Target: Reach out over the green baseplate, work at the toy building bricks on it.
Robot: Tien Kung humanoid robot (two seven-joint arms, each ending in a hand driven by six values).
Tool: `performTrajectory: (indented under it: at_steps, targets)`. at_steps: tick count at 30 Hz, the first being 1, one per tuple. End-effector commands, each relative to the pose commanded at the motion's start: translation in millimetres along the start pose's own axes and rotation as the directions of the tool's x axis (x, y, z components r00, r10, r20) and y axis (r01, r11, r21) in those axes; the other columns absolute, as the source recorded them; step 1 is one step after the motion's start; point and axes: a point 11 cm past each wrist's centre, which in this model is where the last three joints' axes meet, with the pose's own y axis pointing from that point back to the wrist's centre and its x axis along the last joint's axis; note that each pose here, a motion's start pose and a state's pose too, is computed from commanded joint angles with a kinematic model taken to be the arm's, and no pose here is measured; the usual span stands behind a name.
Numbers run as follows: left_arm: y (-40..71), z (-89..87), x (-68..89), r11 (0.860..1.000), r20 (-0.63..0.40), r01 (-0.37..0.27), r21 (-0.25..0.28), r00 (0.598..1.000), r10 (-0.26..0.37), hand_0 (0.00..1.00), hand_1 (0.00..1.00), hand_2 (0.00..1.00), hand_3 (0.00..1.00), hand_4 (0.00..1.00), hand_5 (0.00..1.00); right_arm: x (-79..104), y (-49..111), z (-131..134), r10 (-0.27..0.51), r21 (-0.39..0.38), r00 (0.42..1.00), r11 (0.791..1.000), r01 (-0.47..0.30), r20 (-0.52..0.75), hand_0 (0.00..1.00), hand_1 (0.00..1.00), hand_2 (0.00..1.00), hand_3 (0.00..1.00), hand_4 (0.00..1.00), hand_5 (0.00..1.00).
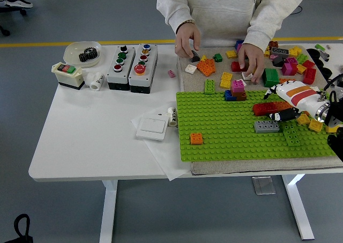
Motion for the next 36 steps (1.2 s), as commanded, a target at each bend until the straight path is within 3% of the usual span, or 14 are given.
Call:
performTrajectory:
  at_steps: [27, 36]
  targets:
    - [3.1, 7.9, 11.5, 1.0, 0.014, -0.018, -0.012, 1.0, 0.019, 0.768, 0.761, 0.765, 0.606, 0.683, 0.6, -8.5, 0.3, -2, -0.027, -0.005, 1.0, 1.0, 0.027, -0.006, 0.803, 0.722, 0.732, 0.635, 0.753, 0.474]
    - [3.3, 8.9, 11.9, 1.0, 0.019, -0.019, -0.014, 1.0, 0.019, 0.767, 0.764, 0.765, 0.606, 0.683, 0.599, -13.0, 1.8, -1, -0.042, -0.009, 0.999, 0.999, 0.042, -0.008, 0.76, 0.678, 0.672, 0.582, 0.72, 0.51]
